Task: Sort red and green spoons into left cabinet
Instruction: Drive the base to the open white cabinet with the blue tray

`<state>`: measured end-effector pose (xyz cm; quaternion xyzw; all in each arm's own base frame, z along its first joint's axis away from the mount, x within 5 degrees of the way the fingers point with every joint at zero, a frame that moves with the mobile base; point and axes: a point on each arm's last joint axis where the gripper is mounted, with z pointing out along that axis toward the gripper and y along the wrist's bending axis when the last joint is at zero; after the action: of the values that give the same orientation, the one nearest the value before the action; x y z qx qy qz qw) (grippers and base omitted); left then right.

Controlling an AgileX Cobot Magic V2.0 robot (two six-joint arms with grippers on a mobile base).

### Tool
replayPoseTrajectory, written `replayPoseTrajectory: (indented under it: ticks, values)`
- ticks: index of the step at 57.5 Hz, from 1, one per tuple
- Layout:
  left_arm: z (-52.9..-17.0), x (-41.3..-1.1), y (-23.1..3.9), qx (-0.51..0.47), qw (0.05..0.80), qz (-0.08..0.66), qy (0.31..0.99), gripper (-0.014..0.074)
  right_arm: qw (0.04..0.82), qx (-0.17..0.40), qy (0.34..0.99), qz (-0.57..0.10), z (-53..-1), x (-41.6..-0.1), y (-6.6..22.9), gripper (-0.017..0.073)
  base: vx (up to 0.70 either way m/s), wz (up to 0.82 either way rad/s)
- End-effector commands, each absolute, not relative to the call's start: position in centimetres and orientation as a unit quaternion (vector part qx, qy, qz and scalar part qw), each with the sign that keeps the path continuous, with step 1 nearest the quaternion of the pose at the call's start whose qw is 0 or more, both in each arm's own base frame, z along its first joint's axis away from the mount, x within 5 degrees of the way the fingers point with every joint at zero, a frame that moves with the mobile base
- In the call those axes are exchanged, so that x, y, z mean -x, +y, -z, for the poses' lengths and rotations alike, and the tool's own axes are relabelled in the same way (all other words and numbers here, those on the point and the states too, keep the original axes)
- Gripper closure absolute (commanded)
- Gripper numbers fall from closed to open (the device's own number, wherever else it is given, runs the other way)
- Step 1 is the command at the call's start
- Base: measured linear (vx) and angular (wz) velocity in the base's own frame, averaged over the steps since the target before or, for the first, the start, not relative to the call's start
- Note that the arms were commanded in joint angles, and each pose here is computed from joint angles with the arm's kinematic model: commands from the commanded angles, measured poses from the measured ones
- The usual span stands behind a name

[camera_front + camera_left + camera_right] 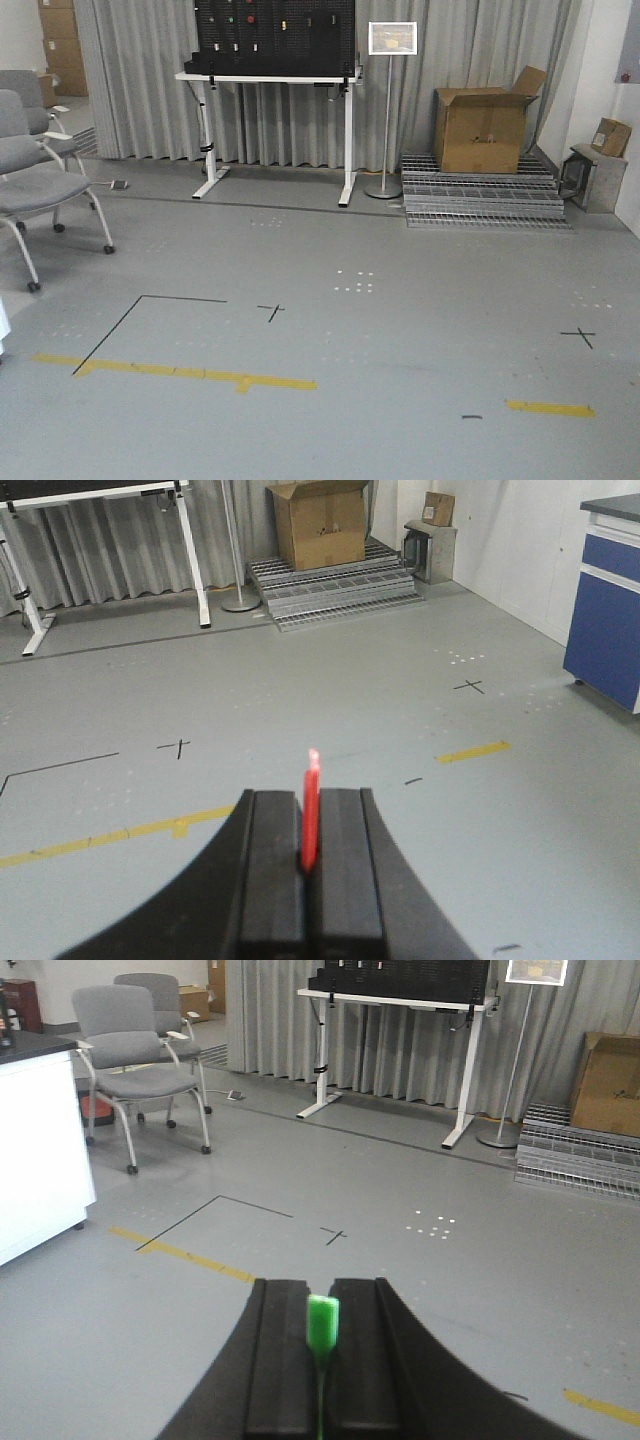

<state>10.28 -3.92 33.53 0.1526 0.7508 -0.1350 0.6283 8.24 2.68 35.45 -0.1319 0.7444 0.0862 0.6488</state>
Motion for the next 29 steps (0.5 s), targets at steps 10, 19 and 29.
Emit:
replayPoseTrajectory:
  ticks: [10,19,29]
  values:
    - [-34.91,-10.4,-3.7,-0.129,0.657,0.138,0.73,0.0594,0.684,0.114,0.716,-0.082,-36.95,-8.3,2.43,0.0562,0.63,-0.07]
    - [-34.91,-10.4,-3.7,-0.129,0.657,0.138,0.73,0.0594,0.684,0.114,0.716,-0.082,-36.96,-8.3,2.43,0.0562,0.63,-0.05]
    - [-34.91,-10.4,-3.7,-0.129,0.657,0.138,0.73,0.0594,0.684,0.114,0.716,-0.082,-36.96,-8.3,2.43,0.0562,0.63,-0.06]
